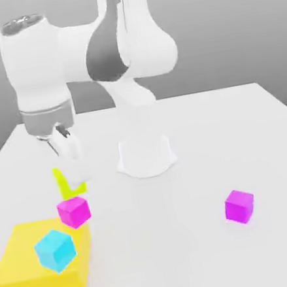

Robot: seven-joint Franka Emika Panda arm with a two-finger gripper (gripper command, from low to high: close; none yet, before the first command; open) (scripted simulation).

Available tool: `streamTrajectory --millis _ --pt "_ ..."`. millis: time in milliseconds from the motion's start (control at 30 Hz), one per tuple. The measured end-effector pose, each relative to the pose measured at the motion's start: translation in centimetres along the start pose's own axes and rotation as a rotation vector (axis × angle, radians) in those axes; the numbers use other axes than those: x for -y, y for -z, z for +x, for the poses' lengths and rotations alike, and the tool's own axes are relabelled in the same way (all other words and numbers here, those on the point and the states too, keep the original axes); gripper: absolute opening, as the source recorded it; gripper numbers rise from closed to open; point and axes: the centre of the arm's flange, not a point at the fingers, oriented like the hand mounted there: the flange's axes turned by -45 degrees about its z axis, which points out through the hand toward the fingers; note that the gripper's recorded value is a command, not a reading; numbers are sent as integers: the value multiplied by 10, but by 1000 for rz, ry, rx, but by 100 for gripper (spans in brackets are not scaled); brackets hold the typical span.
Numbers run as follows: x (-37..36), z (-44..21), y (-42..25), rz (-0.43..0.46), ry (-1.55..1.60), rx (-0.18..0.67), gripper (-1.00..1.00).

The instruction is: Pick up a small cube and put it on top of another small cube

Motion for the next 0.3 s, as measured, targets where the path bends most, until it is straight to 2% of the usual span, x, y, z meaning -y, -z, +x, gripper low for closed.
streamTrajectory --millis 167,200,300 --pt "-9 1 -47 0 -2 1 -100" --pt "-10 0 -56 0 -2 1 100" --pt "-10 0 -56 0 -2 1 100"
